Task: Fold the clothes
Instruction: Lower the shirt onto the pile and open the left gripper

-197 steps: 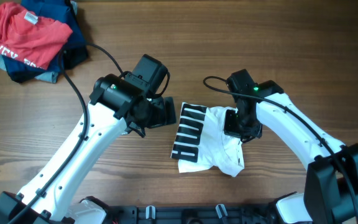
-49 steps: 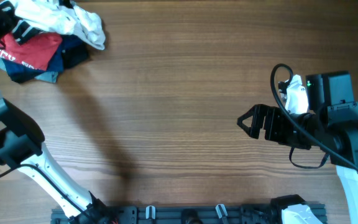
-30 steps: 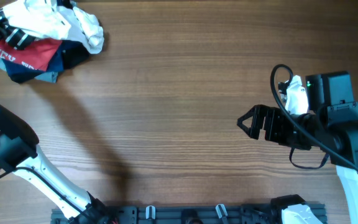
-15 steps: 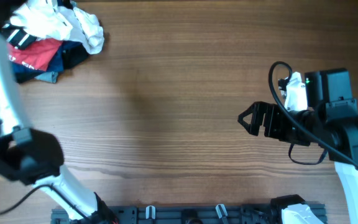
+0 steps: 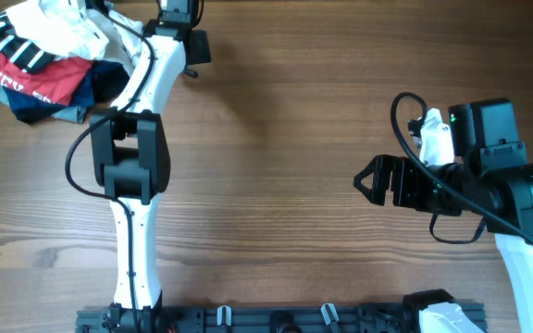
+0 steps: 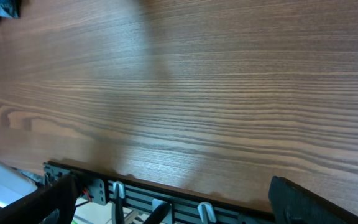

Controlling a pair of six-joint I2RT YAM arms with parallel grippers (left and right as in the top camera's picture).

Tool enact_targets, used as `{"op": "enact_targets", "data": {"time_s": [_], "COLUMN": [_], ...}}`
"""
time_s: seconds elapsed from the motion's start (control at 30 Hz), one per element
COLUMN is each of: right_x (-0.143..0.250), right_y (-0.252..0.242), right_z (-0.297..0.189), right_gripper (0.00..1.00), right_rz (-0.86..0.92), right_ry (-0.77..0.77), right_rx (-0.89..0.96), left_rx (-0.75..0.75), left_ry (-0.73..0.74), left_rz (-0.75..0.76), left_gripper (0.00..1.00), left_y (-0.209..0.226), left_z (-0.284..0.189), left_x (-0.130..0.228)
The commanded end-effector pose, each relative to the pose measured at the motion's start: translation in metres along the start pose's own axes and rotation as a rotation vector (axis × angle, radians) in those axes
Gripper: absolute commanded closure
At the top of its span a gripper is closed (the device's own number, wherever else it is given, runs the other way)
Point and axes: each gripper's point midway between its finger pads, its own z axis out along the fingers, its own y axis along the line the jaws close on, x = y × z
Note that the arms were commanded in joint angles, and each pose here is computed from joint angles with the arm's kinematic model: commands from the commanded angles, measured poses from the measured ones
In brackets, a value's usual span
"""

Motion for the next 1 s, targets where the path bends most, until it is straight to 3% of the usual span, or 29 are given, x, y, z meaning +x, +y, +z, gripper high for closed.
{"op": "enact_targets", "data": {"time_s": [0.0, 0.4, 0.5, 0.97], "right_x": [-0.002, -0.002, -0.003, -0.003], "right_y": [-0.004, -0.004, -0.004, -0.004], "right_z": [0.0, 0.0, 0.0, 0.0], "right_gripper": [0.01, 0.0, 0.01, 0.0], "right_rz": [-0.031, -0.03, -0.03, -0.03], "right_ry": [-0.008, -0.01, -0.013, -0.012], "right_rx": [0.022, 0.025, 0.023, 0.024], "left_rx": [-0.211, -0.279, -0.201, -0.105], "left_ry": [-0.08, -0.051, -0.016, 0.041], "left_rz": [0.021, 0.053, 0.094, 0.136], "left_gripper": [0.21, 0.25, 0.25, 0.31], "left_y": [0.045, 0.104, 0.099, 0.083], "left_z": [0.005, 0.02, 0.027, 0.031], "left_x": [-0.018, -0.023, -0.017, -0.003]}}
